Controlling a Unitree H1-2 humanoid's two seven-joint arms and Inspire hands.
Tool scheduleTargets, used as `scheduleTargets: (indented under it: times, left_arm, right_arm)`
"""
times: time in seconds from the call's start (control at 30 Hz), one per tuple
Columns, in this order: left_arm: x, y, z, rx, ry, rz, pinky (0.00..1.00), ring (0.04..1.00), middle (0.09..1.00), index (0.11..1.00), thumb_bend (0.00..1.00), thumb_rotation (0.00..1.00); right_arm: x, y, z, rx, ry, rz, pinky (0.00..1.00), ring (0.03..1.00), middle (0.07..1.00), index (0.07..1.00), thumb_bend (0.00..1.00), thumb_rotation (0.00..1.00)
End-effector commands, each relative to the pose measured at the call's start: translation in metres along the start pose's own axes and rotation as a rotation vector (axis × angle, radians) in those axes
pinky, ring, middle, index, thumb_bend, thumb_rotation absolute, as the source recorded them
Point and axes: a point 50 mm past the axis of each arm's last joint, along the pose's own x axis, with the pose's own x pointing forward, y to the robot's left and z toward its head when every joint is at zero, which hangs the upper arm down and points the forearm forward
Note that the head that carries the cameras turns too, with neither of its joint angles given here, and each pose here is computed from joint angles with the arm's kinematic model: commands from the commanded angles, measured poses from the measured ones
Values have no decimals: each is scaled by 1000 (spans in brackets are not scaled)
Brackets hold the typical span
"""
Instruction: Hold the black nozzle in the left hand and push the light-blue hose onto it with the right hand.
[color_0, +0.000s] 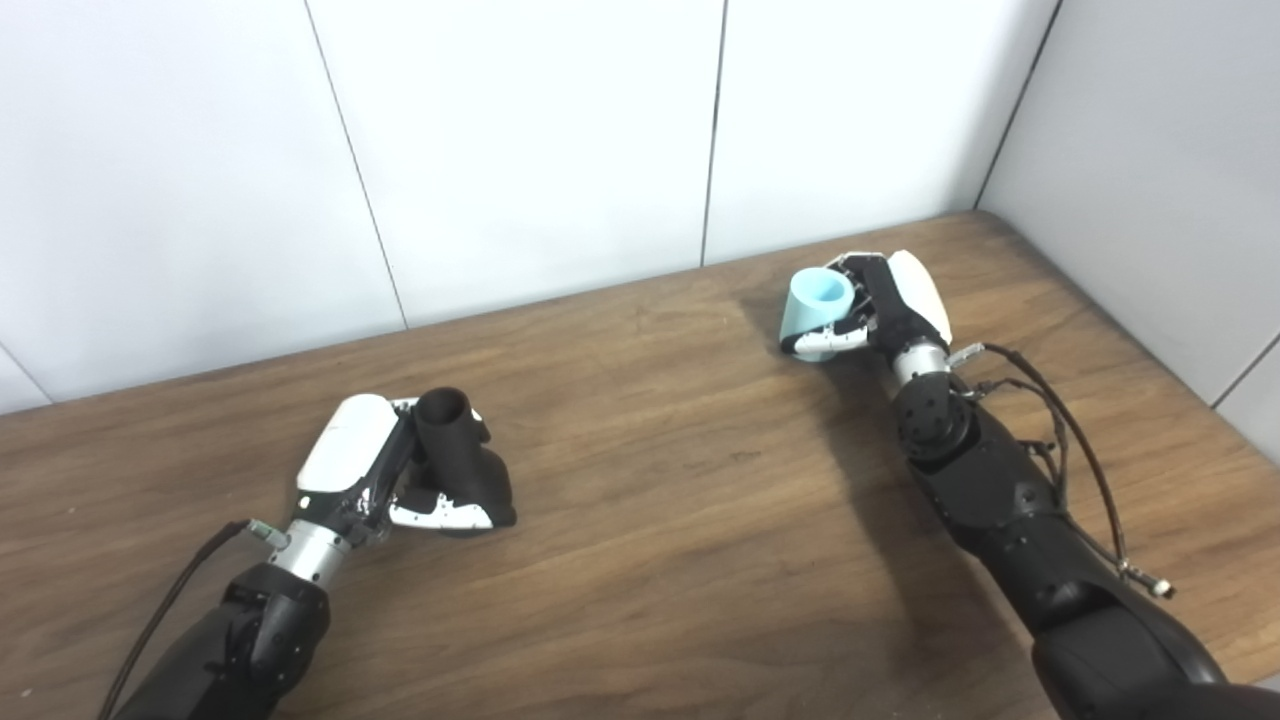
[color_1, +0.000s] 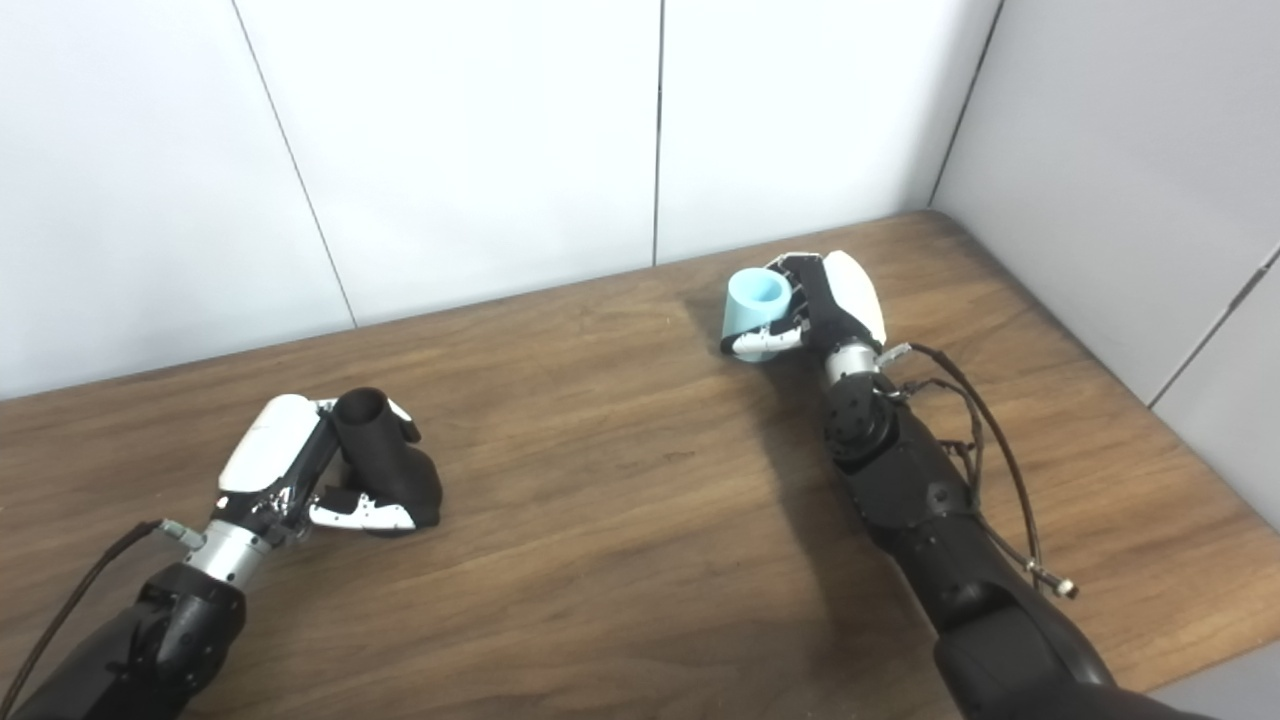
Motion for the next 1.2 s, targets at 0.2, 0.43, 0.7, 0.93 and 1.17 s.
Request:
scheduleTargets:
  times: [0.2, 0.43, 0.7, 0.93, 1.17]
  left_arm:
    - [-120, -95, -21, -54, 220, -299, 308, 378, 460, 530, 499, 0]
    - [-113, -104, -12, -68, 210, -317, 315, 381, 465, 528, 500, 0]
    - [-108, -110, -1, -63, 203, -318, 289, 374, 474, 545, 497, 0]
    - [-104, -115, 6, -68, 206, -330, 288, 383, 473, 540, 498, 0]
    - [-100, -116, 11, -84, 200, -323, 297, 395, 480, 518, 502, 0]
  right_arm:
    - [-5, -15, 76, 182, -195, 41, 362, 416, 450, 503, 528, 0]
    - [-35, -34, 167, 271, -324, 217, 320, 406, 493, 508, 520, 0]
    - [-61, -37, 243, 240, -520, 372, 335, 417, 476, 512, 520, 0]
    - [-66, -25, 276, 189, -581, 422, 337, 422, 472, 514, 519, 0]
    - [-70, -7, 299, 128, -631, 478, 345, 431, 461, 509, 520, 0]
